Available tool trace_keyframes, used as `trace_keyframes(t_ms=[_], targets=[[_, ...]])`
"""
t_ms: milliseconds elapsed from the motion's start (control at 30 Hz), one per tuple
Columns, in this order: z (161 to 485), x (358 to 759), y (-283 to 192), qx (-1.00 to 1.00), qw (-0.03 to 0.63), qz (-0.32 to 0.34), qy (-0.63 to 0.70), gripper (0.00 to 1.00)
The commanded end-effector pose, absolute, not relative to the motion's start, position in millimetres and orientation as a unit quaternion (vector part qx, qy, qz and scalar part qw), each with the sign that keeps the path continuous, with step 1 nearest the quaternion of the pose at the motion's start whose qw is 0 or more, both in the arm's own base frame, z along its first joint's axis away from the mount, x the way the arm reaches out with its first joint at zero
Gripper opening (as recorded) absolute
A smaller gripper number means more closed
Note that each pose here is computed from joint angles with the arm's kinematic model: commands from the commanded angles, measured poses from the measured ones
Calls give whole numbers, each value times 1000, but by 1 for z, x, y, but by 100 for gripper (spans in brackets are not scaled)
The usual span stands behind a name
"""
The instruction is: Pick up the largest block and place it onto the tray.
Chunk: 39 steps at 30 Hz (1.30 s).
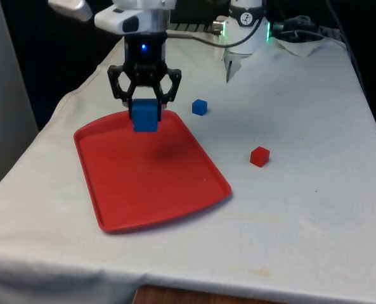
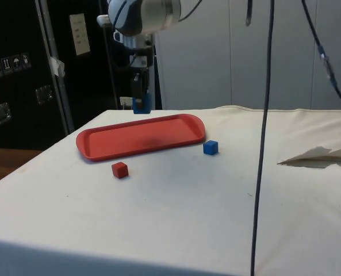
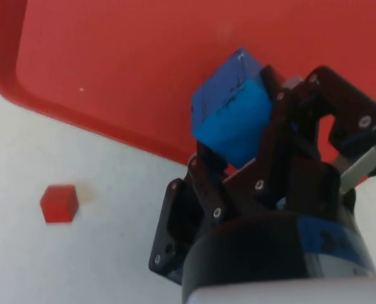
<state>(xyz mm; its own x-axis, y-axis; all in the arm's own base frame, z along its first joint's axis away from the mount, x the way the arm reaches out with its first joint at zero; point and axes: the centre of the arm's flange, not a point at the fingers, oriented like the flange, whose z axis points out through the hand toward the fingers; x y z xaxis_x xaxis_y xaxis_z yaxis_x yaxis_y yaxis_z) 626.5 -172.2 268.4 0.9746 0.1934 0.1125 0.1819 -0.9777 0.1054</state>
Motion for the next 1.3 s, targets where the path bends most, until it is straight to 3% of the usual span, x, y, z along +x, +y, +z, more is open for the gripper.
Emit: trace_keyframes(t_ms=[0, 567, 1267], targets=[[263, 629, -177, 993, 44, 61, 96, 0], [204, 646, -212, 994, 34, 55, 90, 0], [183, 650, -200, 994, 35, 41, 95, 0]])
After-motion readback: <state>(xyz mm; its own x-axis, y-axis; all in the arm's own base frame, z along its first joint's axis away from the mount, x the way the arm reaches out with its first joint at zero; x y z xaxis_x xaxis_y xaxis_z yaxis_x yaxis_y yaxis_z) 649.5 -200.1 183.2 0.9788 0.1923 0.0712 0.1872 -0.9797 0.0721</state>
